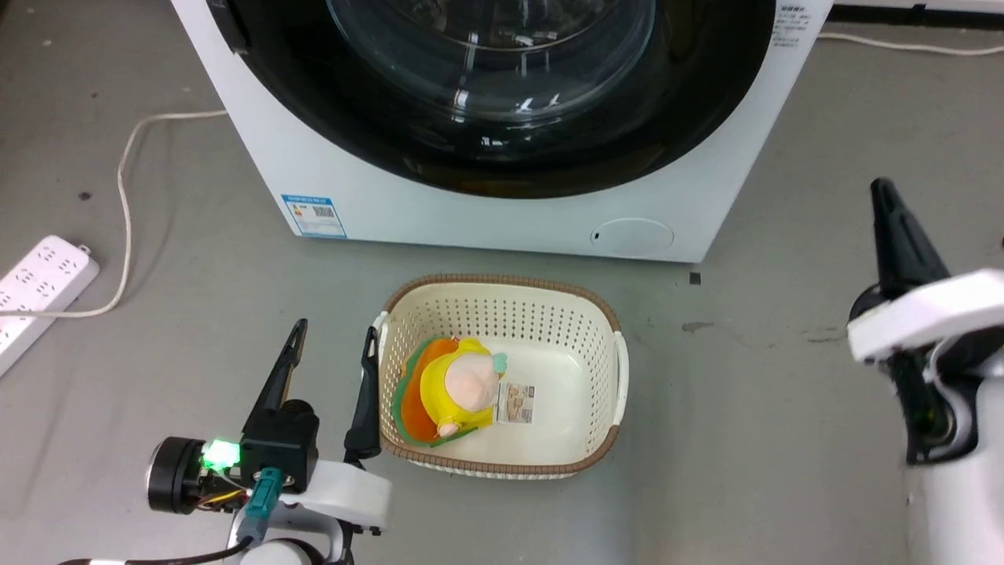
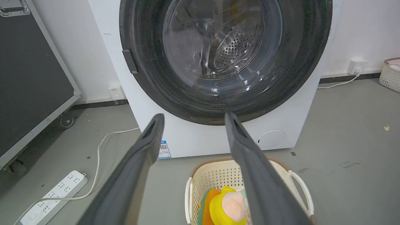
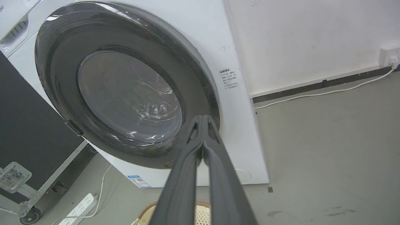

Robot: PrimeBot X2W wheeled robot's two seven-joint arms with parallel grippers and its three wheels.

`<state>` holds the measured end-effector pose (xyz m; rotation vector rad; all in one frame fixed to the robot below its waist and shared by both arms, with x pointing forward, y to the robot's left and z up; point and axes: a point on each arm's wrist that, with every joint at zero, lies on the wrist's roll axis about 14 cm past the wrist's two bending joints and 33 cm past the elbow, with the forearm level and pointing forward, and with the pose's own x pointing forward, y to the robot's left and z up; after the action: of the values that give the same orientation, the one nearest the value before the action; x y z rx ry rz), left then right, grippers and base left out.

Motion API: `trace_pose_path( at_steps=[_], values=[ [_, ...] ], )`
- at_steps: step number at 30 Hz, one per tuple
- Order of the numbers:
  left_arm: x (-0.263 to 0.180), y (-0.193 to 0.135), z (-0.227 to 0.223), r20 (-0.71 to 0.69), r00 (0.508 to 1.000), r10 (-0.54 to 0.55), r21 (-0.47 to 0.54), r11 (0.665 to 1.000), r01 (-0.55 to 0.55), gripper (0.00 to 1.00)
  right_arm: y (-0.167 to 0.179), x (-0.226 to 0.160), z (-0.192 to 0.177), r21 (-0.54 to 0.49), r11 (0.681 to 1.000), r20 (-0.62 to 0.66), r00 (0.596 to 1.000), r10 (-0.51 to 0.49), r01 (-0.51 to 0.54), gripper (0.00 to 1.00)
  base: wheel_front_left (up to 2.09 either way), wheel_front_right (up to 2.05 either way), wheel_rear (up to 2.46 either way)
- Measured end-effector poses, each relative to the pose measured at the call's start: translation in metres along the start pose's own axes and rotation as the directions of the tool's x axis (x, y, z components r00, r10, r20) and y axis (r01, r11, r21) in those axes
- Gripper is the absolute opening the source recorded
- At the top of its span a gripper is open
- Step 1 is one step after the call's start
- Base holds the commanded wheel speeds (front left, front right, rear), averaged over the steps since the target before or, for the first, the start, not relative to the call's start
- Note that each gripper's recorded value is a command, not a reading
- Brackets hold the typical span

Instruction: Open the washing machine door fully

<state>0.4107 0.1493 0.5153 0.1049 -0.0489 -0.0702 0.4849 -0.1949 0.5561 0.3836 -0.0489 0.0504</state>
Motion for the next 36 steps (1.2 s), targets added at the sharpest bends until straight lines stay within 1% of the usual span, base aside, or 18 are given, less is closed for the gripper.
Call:
trace_pose_path(
  at_steps=[1, 2, 4, 7, 8, 9, 12, 13, 14, 15, 18, 20, 21, 22, 25, 31, 34, 36],
  values=[
    [0.002, -0.001, -0.001, -0.001, 1.000, -0.002, 0.001, 1.000, 0.002, 1.00, -0.005, 0.008, -0.002, 0.024, 1.000, -0.017, 1.000, -0.015, 0.016, 0.00, 0.00, 0.00, 0.00],
    [0.002, -0.001, -0.001, -0.001, 1.000, -0.002, 0.001, 1.000, 0.002, 1.00, -0.005, 0.008, -0.002, 0.024, 1.000, -0.017, 1.000, -0.015, 0.016, 0.00, 0.00, 0.00, 0.00],
    [0.004, -0.004, -0.002, 0.003, 1.000, -0.009, 0.001, 1.000, 0.009, 1.00, -0.007, 0.020, -0.003, 0.064, 0.998, -0.032, 0.999, -0.023, 0.025, 0.00, 0.00, 0.00, 0.00],
    [0.006, -0.005, -0.002, 0.006, 1.000, -0.009, 0.002, 1.000, 0.009, 1.00, -0.007, 0.029, -0.002, 0.093, 0.995, -0.037, 0.999, -0.025, 0.028, 0.00, 0.00, 0.00, 0.00],
    [0.008, -0.004, -0.003, 0.010, 1.000, -0.008, 0.006, 1.000, 0.008, 1.00, -0.007, 0.039, -0.002, 0.123, 0.992, -0.044, 0.999, -0.023, 0.028, 0.00, 0.00, 0.00, 0.00],
    [0.008, -0.004, -0.003, 0.010, 1.000, -0.008, 0.006, 1.000, 0.008, 1.00, -0.007, 0.039, -0.002, 0.123, 0.992, -0.044, 0.999, -0.023, 0.028, 0.00, 0.00, 0.00, 0.00],
    [0.012, -0.004, -0.003, 0.019, 1.000, -0.008, 0.011, 1.000, 0.008, 1.00, -0.005, 0.052, -0.002, 0.172, 0.985, -0.060, 0.998, -0.016, 0.026, 0.00, 0.00, 0.00, 0.00],
    [0.014, -0.005, -0.005, 0.017, 1.000, -0.010, 0.013, 1.000, 0.010, 1.00, -0.005, 0.061, -0.004, 0.206, 0.978, -0.077, 0.997, -0.012, 0.027, 0.00, 0.00, 0.00, 0.00],
    [0.014, -0.005, -0.005, 0.017, 1.000, -0.010, 0.013, 1.000, 0.010, 1.00, -0.005, 0.061, -0.004, 0.206, 0.978, -0.077, 0.997, -0.012, 0.027, 0.00, 0.00, 0.00, 0.00],
    [0.016, -0.005, -0.006, 0.019, 1.000, -0.009, 0.017, 1.000, 0.009, 1.00, -0.005, 0.070, -0.006, 0.240, 0.970, -0.092, 0.996, -0.009, 0.031, 0.00, 0.00, 0.00, 0.00],
    [0.018, -0.004, -0.008, 0.018, 1.000, -0.006, 0.021, 1.000, 0.006, 1.00, -0.005, 0.080, -0.005, 0.269, 0.963, -0.097, 0.995, -0.007, 0.033, 0.00, 0.00, 0.00, 0.00],
    [0.021, -0.005, -0.011, 0.015, 1.000, -0.008, 0.025, 1.000, 0.007, 1.00, -0.006, 0.096, -0.004, 0.313, 0.949, -0.109, 0.994, -0.001, 0.035, 0.00, 0.00, 0.00, 0.00],
    [0.021, -0.005, -0.011, 0.015, 1.000, -0.008, 0.025, 1.000, 0.007, 1.00, -0.006, 0.096, -0.004, 0.313, 0.949, -0.109, 0.994, -0.001, 0.035, 0.00, 0.00, 0.00, 0.00],
    [0.022, -0.004, -0.013, 0.015, 1.000, -0.004, 0.028, 1.000, 0.003, 1.00, -0.005, 0.106, -0.006, 0.336, 0.941, -0.130, 0.991, 0.007, 0.038, 0.00, 0.00, 0.00, 0.00],
    [0.023, -0.003, -0.016, 0.012, 1.000, -0.001, 0.030, 1.000, 0.001, 1.00, -0.004, 0.116, -0.008, 0.359, 0.933, -0.156, 0.988, 0.019, 0.039, 0.00, 0.00, 0.00, 0.00],
    [0.025, -0.002, -0.024, 0.000, 1.000, 0.010, 0.039, 0.999, -0.010, 1.00, -0.003, 0.147, -0.008, 0.446, 0.894, -0.192, 0.980, 0.049, 0.043, 0.00, 0.00, 0.00, 0.00],
    [0.027, 0.000, -0.024, 0.004, 1.000, 0.016, 0.043, 0.999, -0.016, 1.00, -0.005, 0.154, -0.011, 0.459, 0.887, -0.210, 0.976, 0.052, 0.052, 0.00, 0.00, 0.00, 0.00],
    [0.028, 0.000, -0.025, 0.005, 1.000, 0.017, 0.046, 0.999, -0.018, 1.00, -0.007, 0.160, -0.014, 0.480, 0.875, -0.230, 0.972, 0.051, 0.067, 0.00, 0.00, 0.00, 0.00]
  ],
)
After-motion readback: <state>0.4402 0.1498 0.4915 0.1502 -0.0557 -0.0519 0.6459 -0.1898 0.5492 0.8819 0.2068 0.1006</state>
